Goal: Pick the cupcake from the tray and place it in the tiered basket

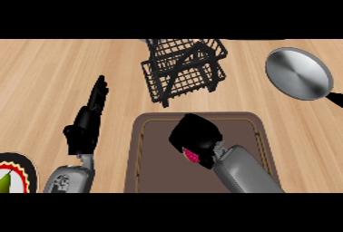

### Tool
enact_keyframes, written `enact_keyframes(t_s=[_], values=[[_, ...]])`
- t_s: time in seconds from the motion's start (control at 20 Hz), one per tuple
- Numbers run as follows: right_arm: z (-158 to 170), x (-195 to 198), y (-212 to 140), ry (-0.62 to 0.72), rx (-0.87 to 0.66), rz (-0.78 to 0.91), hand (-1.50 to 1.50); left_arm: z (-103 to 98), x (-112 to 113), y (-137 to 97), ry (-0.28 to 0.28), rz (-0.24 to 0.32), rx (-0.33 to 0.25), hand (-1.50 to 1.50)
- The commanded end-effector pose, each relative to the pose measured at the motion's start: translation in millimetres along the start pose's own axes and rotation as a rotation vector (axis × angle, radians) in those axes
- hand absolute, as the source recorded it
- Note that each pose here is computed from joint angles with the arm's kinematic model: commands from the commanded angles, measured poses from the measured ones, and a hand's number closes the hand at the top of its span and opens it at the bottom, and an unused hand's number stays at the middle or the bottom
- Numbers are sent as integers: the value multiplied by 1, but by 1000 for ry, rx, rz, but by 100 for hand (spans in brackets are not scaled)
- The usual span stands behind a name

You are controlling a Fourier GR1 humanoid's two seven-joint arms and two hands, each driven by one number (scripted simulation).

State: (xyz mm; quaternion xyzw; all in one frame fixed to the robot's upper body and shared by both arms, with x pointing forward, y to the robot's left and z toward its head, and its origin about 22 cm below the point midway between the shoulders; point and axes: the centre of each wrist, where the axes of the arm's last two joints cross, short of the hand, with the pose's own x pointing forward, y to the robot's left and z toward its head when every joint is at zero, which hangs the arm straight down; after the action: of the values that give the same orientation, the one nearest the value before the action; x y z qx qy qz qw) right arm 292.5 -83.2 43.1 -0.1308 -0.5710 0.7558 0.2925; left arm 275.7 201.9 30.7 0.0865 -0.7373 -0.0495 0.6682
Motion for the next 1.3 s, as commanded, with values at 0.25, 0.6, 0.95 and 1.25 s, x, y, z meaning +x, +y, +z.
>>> enact_keyframes(t_s=[0.25,0.6,0.95,1.25], values=[[-10,33,-3,689,78,84,150,5,3,-11,4,6,-17,0],[-14,85,-54,853,-100,75,150,-4,7,-5,-11,9,-22,0],[28,114,-145,896,-379,65,150,15,2,2,8,9,-24,0],[38,114,-209,900,-457,19,150,13,-9,-8,16,4,-15,0]])
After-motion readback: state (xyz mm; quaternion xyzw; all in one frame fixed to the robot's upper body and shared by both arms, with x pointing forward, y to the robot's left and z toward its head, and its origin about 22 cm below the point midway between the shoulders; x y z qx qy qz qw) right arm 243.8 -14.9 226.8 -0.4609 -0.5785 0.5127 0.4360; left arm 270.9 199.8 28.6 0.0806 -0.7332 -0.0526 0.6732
